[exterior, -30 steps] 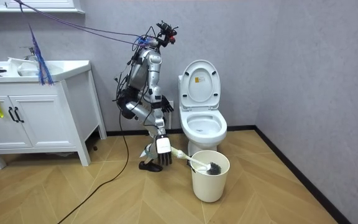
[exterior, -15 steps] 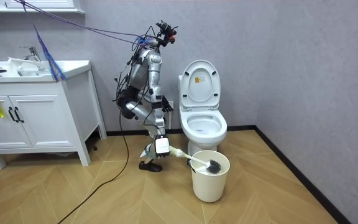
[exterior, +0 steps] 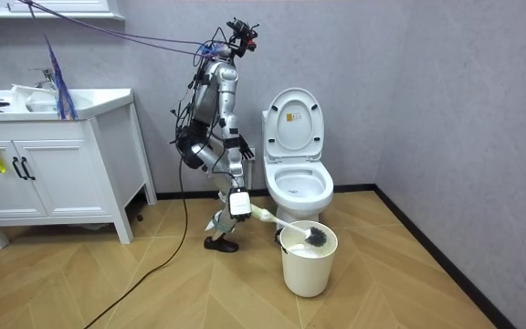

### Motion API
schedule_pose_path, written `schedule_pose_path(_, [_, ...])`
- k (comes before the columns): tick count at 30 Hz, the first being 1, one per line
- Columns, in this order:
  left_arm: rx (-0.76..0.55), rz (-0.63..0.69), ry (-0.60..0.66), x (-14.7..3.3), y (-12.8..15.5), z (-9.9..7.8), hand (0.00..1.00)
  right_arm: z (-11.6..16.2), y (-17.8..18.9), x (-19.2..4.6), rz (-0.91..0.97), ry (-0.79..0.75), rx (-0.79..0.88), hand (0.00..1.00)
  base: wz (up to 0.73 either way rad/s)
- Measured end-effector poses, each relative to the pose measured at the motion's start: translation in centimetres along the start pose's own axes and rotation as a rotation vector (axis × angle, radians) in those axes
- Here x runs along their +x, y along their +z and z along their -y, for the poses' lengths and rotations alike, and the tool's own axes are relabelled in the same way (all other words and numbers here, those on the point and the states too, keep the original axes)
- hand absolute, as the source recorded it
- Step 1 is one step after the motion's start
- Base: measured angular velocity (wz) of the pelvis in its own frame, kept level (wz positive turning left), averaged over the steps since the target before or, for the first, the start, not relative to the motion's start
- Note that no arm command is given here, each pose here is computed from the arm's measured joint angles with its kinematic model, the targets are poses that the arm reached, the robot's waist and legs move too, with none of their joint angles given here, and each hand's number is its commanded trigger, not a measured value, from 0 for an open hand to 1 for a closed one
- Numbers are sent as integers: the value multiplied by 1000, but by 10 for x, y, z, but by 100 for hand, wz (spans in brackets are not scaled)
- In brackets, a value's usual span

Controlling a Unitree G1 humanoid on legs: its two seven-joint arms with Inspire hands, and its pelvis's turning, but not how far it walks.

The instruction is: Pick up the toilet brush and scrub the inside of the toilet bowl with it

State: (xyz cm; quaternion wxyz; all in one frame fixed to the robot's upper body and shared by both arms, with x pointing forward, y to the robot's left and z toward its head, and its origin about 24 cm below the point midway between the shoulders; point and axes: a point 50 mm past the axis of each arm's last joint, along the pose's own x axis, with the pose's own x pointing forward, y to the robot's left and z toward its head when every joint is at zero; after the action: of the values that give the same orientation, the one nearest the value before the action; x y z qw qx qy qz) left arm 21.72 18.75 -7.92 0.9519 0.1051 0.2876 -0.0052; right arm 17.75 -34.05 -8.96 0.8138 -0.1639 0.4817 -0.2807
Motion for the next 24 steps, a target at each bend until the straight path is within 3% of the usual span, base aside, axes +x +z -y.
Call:
schedule_pose_path(13, [27,-55,26,-6,-17,-10,0,-17,-26,-4,-93,45,140,100,-4])
schedule_pose_path(19, [39,-172,56,-20,-52,-17,0,-20,-47,-8,-124,49,152,100,-2])
schedule_pose_path(24, [37,-254,143,-41,-80,-37,0,-19,-66,-12,-105,22,47,100,3])
